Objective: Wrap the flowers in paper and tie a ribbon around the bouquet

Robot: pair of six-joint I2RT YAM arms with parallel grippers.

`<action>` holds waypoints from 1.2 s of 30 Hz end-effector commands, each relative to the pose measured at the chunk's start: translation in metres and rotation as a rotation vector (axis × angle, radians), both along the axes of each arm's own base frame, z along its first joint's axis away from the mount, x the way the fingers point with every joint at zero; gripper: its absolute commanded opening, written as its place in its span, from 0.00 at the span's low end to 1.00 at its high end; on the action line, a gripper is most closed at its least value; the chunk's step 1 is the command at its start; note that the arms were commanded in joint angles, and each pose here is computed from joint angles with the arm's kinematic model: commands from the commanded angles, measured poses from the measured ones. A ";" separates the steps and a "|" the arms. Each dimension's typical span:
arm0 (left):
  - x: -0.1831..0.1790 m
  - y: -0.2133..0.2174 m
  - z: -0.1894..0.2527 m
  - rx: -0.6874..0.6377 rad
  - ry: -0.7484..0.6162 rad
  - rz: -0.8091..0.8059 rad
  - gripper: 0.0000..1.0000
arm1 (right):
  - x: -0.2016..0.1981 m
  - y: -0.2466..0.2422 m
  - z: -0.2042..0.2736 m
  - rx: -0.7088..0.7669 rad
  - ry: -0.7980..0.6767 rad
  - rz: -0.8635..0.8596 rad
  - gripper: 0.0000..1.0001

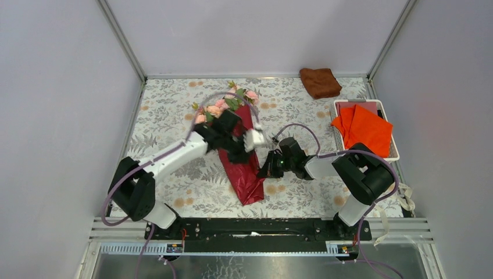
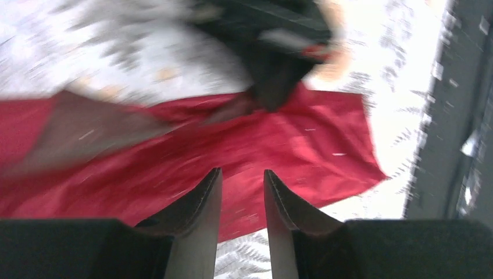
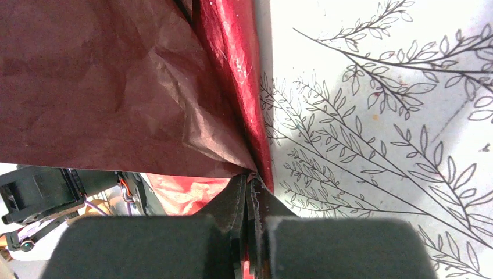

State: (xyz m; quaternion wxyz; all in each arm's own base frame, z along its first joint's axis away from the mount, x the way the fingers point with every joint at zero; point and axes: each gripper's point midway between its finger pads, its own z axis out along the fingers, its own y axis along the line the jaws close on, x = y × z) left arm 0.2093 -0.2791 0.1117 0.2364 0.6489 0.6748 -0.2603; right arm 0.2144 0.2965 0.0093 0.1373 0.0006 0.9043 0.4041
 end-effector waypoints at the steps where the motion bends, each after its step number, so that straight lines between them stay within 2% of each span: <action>1: 0.068 0.019 0.032 -0.200 0.060 0.272 0.38 | 0.008 -0.009 -0.003 -0.034 -0.031 -0.051 0.00; 6: 0.104 0.039 0.022 -0.191 0.026 0.436 0.38 | 0.008 -0.010 -0.004 -0.029 -0.029 -0.068 0.00; 11: 0.122 0.026 0.004 -0.201 0.067 0.465 0.41 | 0.007 -0.012 -0.004 -0.029 -0.032 -0.073 0.07; 14: 0.141 0.014 -0.003 -0.208 0.079 0.475 0.42 | 0.009 -0.012 0.002 -0.030 -0.056 -0.064 0.14; 18: 0.159 0.007 -0.034 -0.165 0.119 0.502 0.42 | 0.013 -0.014 0.015 -0.050 -0.113 -0.042 0.30; 23: 0.162 0.001 -0.063 -0.113 0.180 0.512 0.42 | 0.023 -0.025 0.042 -0.130 -0.241 0.009 0.46; 28: 0.157 0.005 -0.078 -0.078 0.192 0.512 0.42 | 0.062 -0.041 0.067 -0.202 -0.354 -0.015 0.62; 36: 0.153 0.009 -0.081 -0.067 0.193 0.523 0.42 | 0.108 -0.007 0.040 -0.175 -0.265 0.072 0.65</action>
